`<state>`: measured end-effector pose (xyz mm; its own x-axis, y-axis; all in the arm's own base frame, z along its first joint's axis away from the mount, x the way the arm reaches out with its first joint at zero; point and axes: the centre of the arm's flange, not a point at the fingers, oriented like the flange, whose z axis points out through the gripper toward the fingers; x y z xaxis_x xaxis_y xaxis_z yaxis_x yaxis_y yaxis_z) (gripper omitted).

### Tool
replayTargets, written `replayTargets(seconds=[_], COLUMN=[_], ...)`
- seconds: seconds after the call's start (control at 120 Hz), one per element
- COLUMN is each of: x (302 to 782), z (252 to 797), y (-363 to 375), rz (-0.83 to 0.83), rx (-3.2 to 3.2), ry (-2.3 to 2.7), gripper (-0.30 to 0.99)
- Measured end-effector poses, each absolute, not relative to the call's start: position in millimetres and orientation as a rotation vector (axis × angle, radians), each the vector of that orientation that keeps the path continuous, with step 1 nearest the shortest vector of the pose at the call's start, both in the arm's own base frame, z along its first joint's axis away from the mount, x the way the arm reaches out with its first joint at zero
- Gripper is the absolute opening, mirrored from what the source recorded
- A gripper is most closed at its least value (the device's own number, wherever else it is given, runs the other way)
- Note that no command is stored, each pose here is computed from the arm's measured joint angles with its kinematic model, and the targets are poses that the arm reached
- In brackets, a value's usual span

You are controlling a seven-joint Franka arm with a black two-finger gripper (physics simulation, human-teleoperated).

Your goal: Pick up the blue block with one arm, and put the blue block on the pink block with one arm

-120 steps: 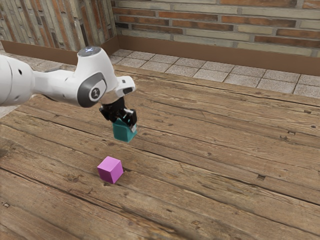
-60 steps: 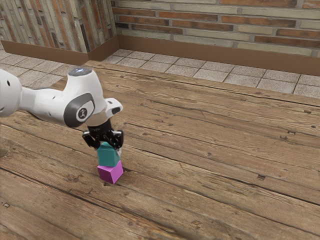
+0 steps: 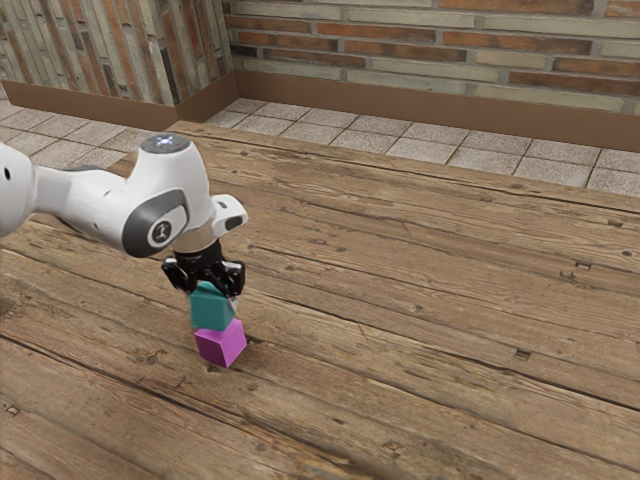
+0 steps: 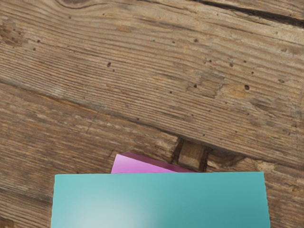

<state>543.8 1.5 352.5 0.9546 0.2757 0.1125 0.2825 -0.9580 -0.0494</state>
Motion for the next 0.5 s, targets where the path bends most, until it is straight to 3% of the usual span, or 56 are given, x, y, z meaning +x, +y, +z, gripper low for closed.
replayTargets(seconds=[0.5], x=[542.3], z=[347.1], y=[2.0], rz=[-0.162], rx=[-3.041], ry=[-0.389], gripper=[0.33])
